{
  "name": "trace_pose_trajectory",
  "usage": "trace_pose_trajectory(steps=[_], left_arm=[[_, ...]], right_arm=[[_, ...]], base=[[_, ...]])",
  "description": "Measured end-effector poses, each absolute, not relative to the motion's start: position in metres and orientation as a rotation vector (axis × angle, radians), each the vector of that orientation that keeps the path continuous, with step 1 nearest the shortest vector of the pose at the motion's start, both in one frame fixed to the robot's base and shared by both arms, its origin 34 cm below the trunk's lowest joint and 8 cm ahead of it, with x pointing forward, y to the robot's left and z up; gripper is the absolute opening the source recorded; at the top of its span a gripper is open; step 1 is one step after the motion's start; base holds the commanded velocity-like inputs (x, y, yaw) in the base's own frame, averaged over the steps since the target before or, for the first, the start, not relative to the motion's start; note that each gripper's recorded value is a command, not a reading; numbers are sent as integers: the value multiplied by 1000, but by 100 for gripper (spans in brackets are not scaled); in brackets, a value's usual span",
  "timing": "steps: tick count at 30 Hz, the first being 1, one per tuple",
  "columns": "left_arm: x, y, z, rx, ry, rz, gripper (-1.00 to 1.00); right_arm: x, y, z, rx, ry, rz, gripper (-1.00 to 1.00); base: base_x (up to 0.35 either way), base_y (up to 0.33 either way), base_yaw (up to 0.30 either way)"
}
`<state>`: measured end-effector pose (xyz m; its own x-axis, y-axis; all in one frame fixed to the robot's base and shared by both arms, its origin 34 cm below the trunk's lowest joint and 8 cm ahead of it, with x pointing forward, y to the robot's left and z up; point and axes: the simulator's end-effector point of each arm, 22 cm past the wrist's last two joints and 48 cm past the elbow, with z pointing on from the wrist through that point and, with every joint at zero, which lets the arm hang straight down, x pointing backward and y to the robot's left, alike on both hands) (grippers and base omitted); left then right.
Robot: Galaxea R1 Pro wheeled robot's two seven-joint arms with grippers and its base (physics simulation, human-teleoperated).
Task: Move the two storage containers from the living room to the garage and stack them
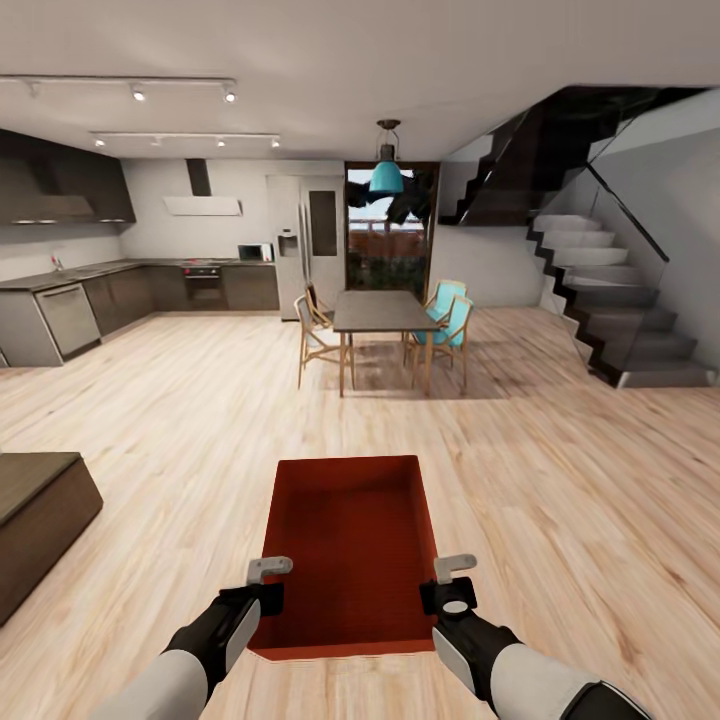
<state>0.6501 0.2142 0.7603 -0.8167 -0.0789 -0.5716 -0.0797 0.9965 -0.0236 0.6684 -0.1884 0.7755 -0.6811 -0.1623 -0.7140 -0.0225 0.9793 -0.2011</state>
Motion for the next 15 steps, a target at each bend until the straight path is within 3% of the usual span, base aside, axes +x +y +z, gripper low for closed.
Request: trace_pose_trajectory(steps=[5, 15], left_arm=[[650, 214, 760, -111, 2530, 2, -100], [650, 214, 760, -109, 2530, 2, -100]], right_arm=[[668, -189, 776, -128, 2313, -224, -100], [668, -188, 775, -128, 2313, -224, -100]], base=[[320, 0, -118], [320, 0, -242]])
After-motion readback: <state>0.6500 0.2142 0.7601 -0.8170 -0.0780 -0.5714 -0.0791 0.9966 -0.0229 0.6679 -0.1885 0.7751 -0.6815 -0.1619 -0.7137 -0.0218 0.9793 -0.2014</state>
